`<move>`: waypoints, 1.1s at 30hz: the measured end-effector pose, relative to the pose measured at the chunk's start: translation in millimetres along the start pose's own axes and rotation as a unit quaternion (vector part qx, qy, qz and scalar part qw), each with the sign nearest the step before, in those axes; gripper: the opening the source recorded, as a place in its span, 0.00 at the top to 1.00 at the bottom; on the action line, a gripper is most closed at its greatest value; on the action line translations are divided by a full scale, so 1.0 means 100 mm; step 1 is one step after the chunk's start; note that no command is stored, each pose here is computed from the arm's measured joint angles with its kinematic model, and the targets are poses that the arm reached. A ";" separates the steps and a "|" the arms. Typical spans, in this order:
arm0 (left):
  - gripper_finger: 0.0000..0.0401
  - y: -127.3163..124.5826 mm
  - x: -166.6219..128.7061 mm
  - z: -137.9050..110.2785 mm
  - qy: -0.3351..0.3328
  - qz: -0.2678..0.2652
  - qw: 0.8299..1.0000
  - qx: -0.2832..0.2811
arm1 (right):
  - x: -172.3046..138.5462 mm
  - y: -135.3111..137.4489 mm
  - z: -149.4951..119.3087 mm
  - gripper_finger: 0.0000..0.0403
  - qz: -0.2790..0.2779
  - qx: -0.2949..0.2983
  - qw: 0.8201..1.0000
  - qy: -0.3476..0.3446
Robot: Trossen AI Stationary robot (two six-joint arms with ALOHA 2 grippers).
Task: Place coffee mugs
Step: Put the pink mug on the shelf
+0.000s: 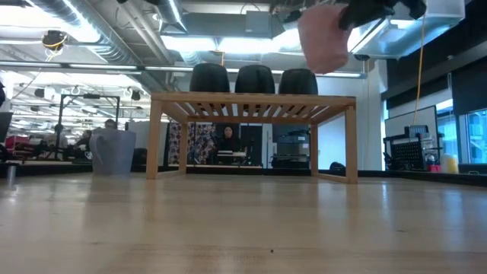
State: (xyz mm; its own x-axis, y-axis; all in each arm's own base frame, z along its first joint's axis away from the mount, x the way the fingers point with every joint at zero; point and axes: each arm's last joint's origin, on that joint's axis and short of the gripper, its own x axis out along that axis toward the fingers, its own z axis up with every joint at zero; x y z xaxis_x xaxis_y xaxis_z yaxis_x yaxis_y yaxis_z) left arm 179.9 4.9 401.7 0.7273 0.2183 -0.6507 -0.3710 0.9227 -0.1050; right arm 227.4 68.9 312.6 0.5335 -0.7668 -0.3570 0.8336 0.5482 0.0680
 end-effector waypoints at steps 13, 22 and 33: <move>0.67 -0.01 -0.01 0.06 -0.034 0.007 0.999 -0.008 | 0.32 0.09 -0.18 0.95 -0.085 0.054 0.989 -0.108; 0.67 -0.01 -0.01 0.07 -0.041 0.013 0.999 -0.009 | 0.60 0.30 -0.45 0.95 -0.116 0.050 0.983 -0.134; 0.67 -0.01 -0.01 0.08 -0.049 0.011 0.999 -0.011 | 0.84 0.28 -0.53 0.95 -0.145 0.073 0.981 -0.109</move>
State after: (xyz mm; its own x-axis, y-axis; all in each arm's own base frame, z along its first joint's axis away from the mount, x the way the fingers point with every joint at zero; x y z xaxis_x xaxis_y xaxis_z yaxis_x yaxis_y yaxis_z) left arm 184.6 6.3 408.5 0.7711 0.2693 -0.5770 -0.3992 0.9104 -0.1086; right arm 287.8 37.1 235.0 0.2765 -0.9449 -0.1753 0.9577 0.2558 0.1318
